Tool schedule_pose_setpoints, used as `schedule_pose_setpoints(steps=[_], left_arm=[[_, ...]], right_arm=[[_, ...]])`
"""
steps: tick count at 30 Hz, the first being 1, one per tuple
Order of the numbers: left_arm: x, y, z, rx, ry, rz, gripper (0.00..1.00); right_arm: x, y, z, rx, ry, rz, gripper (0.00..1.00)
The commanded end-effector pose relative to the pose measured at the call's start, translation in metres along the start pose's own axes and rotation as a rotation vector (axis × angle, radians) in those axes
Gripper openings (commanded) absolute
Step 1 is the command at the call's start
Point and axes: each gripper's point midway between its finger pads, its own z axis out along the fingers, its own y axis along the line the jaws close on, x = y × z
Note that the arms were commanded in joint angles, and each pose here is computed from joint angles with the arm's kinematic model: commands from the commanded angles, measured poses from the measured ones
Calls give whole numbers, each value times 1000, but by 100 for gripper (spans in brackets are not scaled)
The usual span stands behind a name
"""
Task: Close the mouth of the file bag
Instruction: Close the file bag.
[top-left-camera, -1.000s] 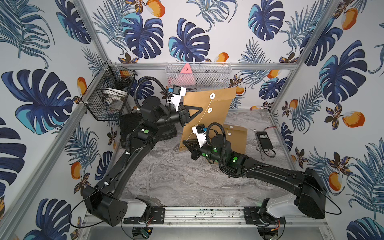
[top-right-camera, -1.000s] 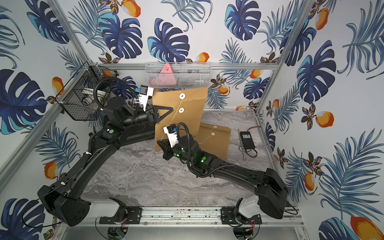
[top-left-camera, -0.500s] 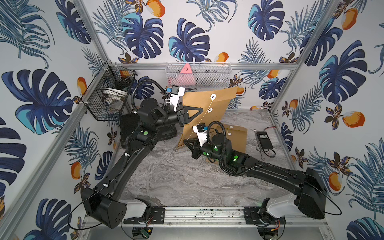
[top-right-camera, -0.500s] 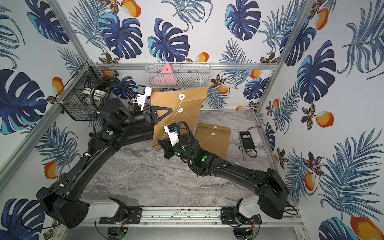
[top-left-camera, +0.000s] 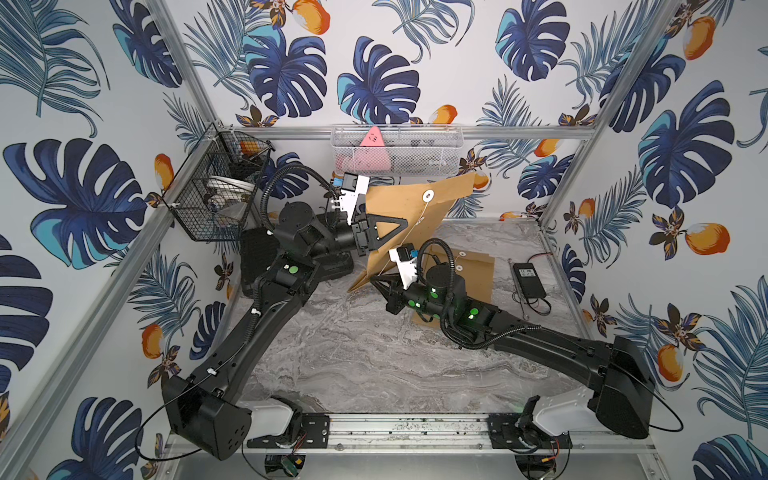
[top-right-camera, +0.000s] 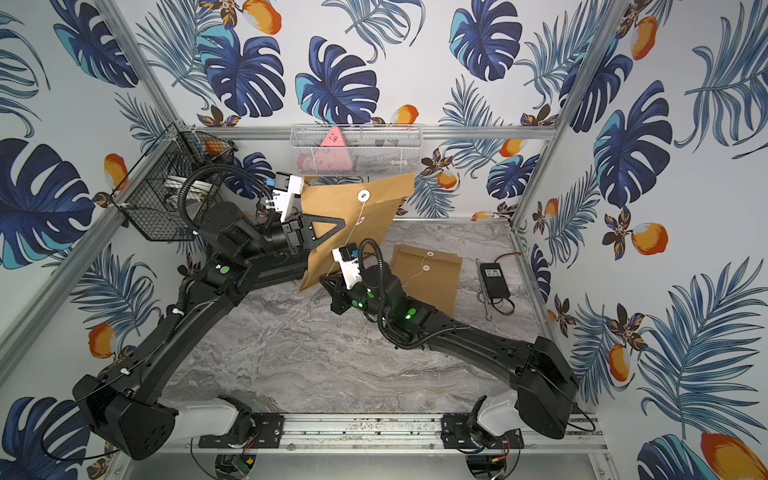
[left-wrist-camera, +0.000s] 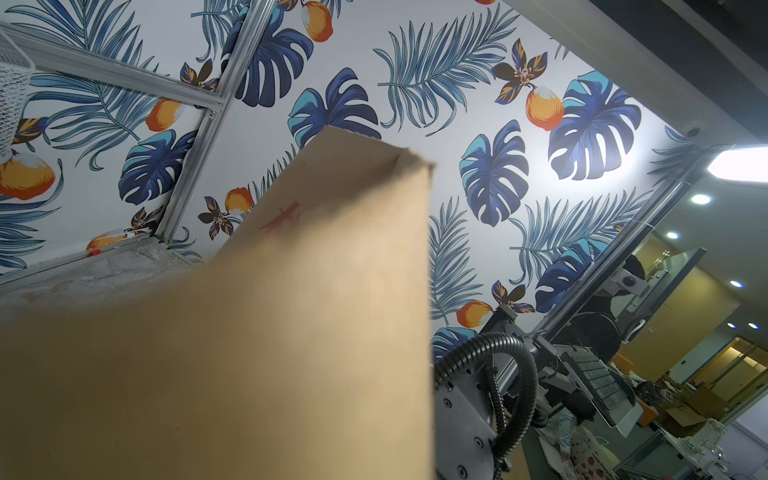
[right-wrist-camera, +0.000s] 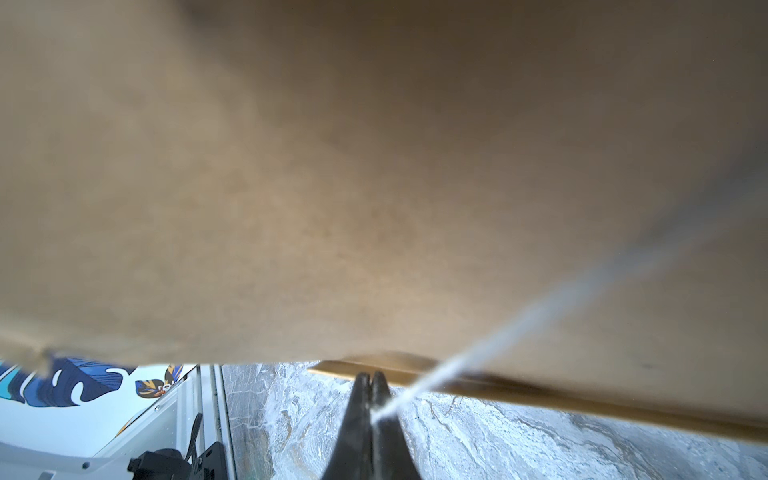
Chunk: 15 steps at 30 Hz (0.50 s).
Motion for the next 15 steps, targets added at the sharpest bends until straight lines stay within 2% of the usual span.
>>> schedule_pose_setpoints(steps=[1, 15], left_arm=[[-7, -23, -1, 77, -13, 56, 0], [-11, -23, 0, 114, -29, -18, 0]], right_arm=[[10, -8, -3, 31, 45, 2, 0], [1, -48, -31, 147, 16, -2, 0]])
